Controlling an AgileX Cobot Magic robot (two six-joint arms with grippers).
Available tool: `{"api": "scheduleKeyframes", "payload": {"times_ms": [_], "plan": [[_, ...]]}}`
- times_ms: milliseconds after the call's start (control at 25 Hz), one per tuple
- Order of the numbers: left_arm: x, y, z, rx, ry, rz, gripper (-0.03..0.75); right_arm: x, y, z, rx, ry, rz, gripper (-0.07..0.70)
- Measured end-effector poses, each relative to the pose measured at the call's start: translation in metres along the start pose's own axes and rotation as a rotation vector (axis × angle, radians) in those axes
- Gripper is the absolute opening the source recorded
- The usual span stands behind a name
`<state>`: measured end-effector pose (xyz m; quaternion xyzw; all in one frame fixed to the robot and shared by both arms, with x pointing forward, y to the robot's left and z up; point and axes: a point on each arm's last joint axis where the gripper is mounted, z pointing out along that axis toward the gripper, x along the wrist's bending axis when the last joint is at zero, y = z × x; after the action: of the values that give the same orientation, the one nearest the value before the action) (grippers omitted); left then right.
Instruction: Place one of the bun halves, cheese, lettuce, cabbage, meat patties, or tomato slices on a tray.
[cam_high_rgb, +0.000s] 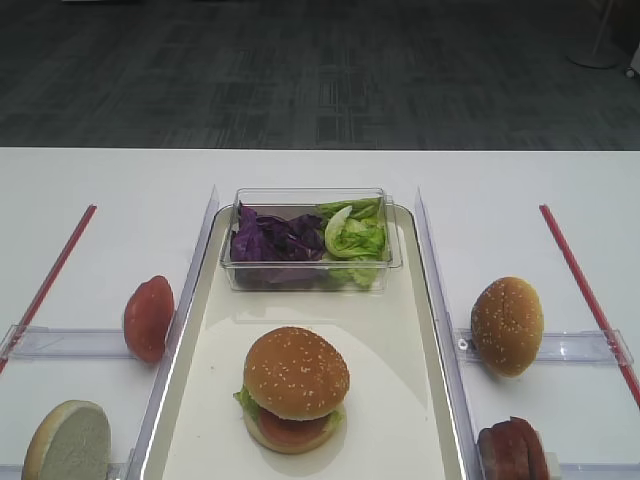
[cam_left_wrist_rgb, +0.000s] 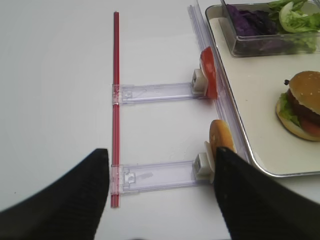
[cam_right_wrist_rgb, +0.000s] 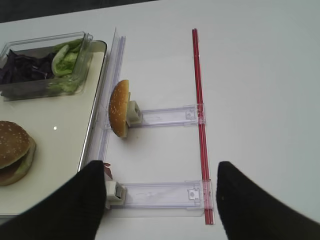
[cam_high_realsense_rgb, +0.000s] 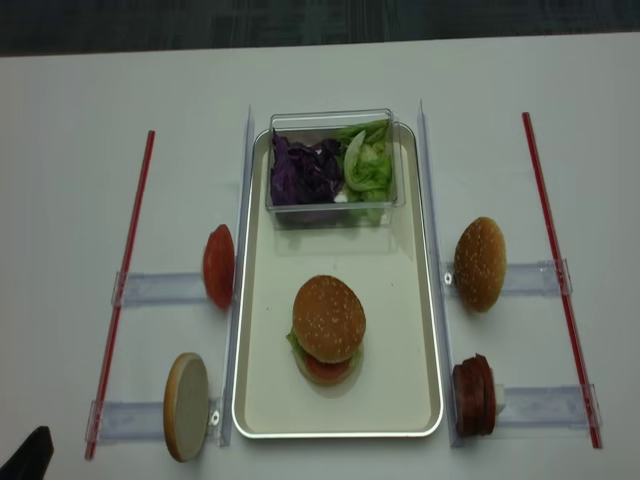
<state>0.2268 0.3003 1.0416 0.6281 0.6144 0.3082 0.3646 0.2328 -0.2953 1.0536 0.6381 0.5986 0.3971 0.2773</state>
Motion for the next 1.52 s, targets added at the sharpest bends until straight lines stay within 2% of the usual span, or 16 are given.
{"api": "scheduleKeyframes", "payload": {"times_ms": [320, 480, 600, 800, 1080, 1400, 1520], "plan": [[0.0000, 0.0000, 0.0000, 0.000, 0.000, 0.000, 0.433, -0.0001, -0.0038, 0.0050, 0.022, 0.005, -0.001, 0.486], [0.0000, 0.0000, 0.0000, 0.000, 0.000, 0.000, 0.433, 0.0032, -0.0043, 0.0048, 0.026, 0.042, -0.077, 0.485], [0.0000, 0.0000, 0.0000, 0.000, 0.000, 0.000, 0.433, 0.0040, -0.0044, 0.0048, 0.026, 0.051, -0.095, 0.485], [0.0000, 0.0000, 0.0000, 0.000, 0.000, 0.000, 0.433, 0.0052, -0.0045, 0.0047, 0.025, 0.065, -0.161, 0.485], [0.0000, 0.0000, 0.0000, 0.000, 0.000, 0.000, 0.433, 0.0063, -0.0047, 0.0046, 0.025, 0.078, -0.191, 0.485], [0.0000, 0.0000, 0.0000, 0.000, 0.000, 0.000, 0.433, 0.0065, -0.0066, 0.0078, 0.028, 0.086, -0.186, 0.483], [0.0000, 0.0000, 0.0000, 0.000, 0.000, 0.000, 0.433, 0.0064, -0.0072, 0.0076, 0.023, 0.086, -0.186, 0.461]]}}
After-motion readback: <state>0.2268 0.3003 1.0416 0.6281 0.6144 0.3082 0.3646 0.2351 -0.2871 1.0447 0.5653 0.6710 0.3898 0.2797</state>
